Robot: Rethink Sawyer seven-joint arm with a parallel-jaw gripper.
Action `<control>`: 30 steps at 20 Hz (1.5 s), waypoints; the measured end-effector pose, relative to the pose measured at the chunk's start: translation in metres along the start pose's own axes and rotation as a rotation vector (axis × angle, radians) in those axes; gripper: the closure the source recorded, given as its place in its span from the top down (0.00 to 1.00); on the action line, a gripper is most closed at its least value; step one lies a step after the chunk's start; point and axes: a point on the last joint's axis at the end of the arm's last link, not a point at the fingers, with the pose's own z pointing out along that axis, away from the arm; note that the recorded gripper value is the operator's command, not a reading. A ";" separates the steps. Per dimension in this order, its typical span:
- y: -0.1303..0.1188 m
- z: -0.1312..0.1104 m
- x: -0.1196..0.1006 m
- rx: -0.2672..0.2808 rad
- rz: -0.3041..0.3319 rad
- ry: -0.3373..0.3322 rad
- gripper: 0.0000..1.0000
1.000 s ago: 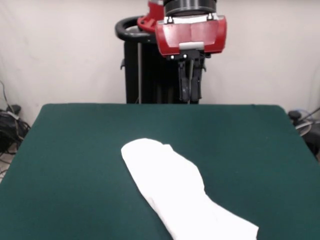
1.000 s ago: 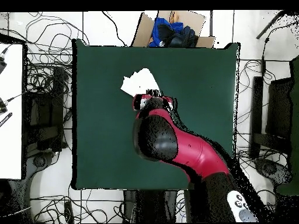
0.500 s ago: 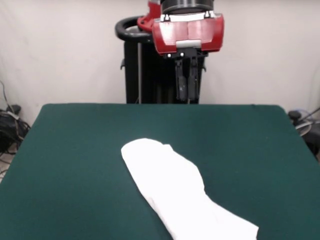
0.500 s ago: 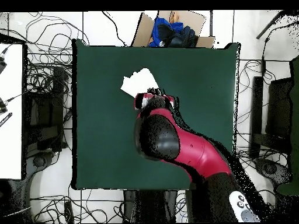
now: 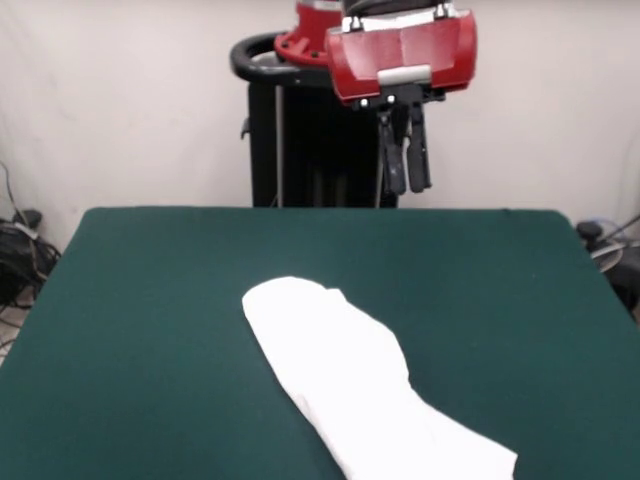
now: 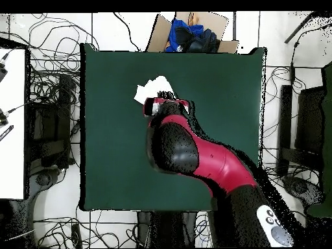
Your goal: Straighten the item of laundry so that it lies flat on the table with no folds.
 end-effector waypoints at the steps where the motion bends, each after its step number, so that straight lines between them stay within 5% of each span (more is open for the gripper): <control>1: 0.000 0.000 -0.002 -0.005 0.000 -0.003 0.00; 13: 0.018 -0.012 -0.024 -0.057 0.029 -0.033 0.00; 30: 0.021 -0.019 -0.033 -0.052 0.059 -0.057 0.00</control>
